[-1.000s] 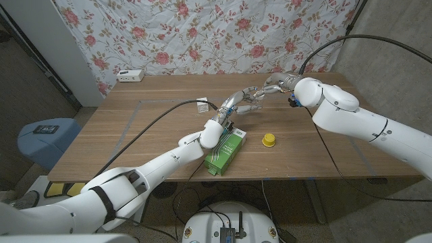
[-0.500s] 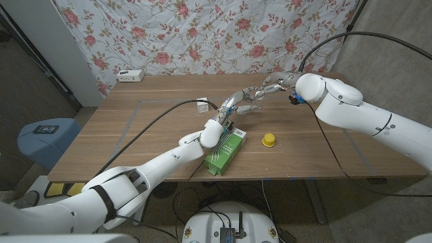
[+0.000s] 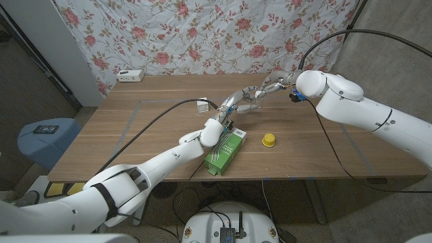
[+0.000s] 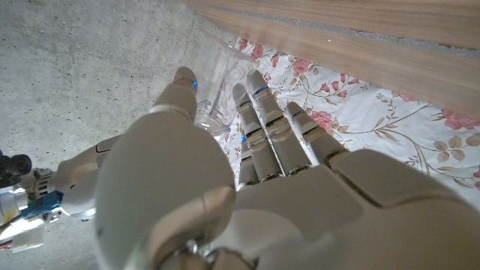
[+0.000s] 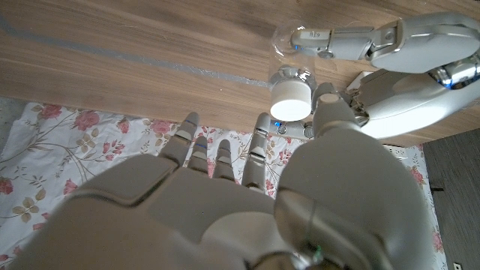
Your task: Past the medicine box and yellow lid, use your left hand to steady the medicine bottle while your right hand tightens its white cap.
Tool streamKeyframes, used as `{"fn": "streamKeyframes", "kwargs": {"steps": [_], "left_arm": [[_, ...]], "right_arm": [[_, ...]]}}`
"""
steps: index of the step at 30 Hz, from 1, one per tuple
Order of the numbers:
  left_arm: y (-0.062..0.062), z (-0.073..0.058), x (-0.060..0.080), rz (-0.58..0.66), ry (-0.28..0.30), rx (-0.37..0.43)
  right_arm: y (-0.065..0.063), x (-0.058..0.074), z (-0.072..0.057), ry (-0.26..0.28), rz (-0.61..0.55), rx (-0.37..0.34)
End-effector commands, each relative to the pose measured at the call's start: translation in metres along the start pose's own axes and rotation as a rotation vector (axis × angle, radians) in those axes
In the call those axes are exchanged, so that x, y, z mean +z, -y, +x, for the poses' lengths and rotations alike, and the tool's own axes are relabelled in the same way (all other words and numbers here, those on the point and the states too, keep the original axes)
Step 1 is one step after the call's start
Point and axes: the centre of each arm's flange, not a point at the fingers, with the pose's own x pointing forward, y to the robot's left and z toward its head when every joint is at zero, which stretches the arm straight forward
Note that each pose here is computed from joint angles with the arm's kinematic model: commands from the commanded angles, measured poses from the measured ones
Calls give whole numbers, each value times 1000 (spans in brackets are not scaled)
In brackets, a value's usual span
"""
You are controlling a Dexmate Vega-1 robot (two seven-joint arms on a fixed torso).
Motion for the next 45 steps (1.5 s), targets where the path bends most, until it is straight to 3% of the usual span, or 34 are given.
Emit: {"fn": "streamKeyframes", "kwargs": {"steps": [1, 45], "left_arm": [[0, 1, 0, 1, 3, 2], [3, -2, 3, -3, 3, -8]], "right_arm": [[2, 1, 3, -1, -12, 12], [-4, -1, 3, 2, 16, -25]]}}
